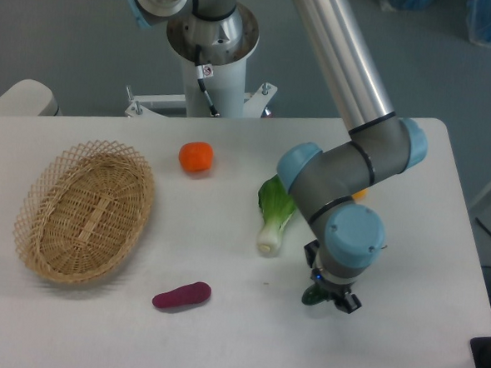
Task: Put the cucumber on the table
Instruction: 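Lower the held green cucumber onto the table beside the bok choy, then open the gripper and lift it away from the cucumber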
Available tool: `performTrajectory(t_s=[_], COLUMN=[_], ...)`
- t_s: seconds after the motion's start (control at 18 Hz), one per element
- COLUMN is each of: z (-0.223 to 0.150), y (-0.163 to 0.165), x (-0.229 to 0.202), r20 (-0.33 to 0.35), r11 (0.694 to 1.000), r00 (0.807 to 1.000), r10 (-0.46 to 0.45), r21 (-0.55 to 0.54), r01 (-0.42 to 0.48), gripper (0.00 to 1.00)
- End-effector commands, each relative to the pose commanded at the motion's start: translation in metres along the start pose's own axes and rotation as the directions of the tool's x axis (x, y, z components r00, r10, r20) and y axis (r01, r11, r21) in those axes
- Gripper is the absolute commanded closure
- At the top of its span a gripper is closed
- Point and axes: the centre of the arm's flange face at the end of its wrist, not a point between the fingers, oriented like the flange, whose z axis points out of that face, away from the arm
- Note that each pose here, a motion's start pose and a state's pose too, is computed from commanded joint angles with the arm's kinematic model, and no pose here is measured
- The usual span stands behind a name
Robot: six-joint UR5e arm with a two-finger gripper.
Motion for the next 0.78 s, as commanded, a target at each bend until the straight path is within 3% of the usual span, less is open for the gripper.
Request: performTrajectory(t_s=[0.11,0.28,0.33,0.78], z=[0.002,0.010,0.010,-0.012], y=[0.006,0.008,0.008,0.012], x=[0.002,0.014,0.014,0.000], r20=[-0.005,-0.022,-0.003,0.059], r11=[1.000,1.000,1.000,1.000], r00=[1.000,0.999,1.000,0.998], r10=[0.031,0.029,0.026,0.021], r21=[-0.001,0.001,-0.001,-0.002], r01=[-0.031,-0.029,-0.026,-0.021], gripper=[0.61,0.09,0.01,0.00])
